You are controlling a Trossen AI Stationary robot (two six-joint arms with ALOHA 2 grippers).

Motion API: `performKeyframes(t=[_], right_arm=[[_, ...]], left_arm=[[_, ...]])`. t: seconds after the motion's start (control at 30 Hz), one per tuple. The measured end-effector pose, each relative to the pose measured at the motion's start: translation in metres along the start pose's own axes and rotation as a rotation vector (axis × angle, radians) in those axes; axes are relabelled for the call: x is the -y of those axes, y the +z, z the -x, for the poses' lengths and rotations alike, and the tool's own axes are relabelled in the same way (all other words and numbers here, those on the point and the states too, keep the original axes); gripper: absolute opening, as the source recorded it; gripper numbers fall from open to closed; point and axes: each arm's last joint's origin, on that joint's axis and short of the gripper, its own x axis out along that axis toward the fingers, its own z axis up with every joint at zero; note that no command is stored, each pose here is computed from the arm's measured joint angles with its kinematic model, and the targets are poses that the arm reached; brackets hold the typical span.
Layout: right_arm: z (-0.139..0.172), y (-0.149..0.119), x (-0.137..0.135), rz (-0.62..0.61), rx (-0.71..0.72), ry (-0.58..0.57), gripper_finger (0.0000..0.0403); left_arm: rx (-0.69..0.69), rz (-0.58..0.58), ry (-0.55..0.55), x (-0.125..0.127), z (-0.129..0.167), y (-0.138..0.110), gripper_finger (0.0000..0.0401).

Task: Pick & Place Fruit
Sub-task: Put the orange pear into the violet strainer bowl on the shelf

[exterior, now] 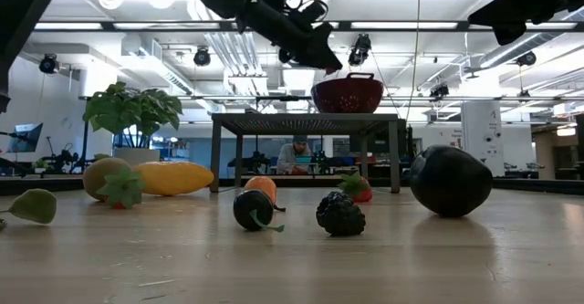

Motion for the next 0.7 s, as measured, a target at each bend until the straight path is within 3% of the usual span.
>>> performKeyframes(t=[0.7], right_arm=[[0.000, 0.000, 0.000, 0.000, 0.000, 0.000, 0.0008]], left_arm=[[-0.055, -0.032, -0.004, 0.002, -0.010, -0.015, 0.0136]])
